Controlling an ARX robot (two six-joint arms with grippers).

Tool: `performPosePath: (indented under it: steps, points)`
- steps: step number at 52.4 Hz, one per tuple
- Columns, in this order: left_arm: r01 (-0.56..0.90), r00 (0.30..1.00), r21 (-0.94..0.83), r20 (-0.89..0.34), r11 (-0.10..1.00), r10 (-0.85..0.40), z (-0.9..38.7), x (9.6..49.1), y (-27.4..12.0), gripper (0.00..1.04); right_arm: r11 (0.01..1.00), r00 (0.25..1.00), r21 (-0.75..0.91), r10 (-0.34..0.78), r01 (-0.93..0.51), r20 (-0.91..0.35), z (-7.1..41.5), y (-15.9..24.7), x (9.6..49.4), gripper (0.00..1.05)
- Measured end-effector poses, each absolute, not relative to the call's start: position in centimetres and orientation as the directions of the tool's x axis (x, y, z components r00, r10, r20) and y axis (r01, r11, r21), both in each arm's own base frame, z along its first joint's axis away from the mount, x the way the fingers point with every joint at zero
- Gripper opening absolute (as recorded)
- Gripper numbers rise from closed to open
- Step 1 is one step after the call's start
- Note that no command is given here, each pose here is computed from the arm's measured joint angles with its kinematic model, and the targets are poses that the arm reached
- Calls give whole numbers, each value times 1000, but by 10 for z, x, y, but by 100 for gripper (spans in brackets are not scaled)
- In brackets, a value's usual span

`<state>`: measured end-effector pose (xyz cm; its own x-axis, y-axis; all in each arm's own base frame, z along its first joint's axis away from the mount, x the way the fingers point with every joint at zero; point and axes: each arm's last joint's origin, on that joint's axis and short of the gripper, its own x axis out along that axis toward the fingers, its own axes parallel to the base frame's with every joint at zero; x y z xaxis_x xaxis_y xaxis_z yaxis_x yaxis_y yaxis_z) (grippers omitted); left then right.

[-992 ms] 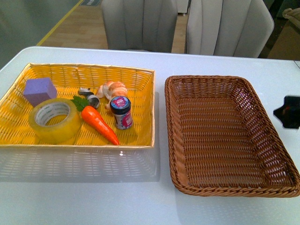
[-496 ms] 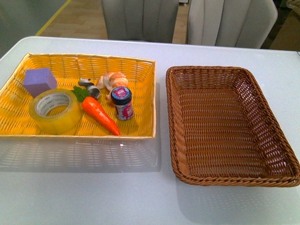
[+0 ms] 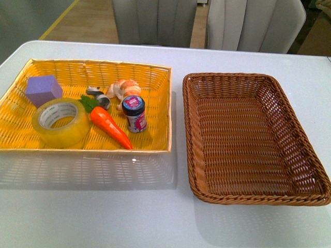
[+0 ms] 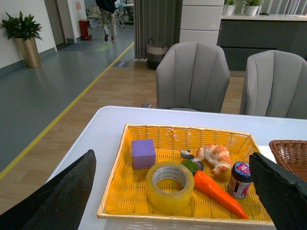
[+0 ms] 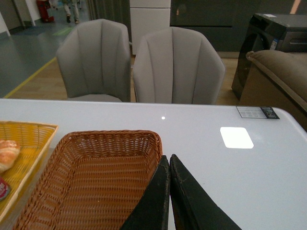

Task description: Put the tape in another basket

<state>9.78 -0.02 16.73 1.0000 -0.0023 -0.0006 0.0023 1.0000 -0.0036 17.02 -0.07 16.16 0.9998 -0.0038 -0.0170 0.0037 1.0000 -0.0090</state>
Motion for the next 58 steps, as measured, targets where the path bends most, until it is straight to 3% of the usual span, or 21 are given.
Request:
performPosePath:
  steps: [58]
  points:
    - [2, 1000, -4, -1, 1000, -2, 167, 98, 0, 96, 1000, 1000, -8, -3, 4, 23, 174, 0, 114, 2]
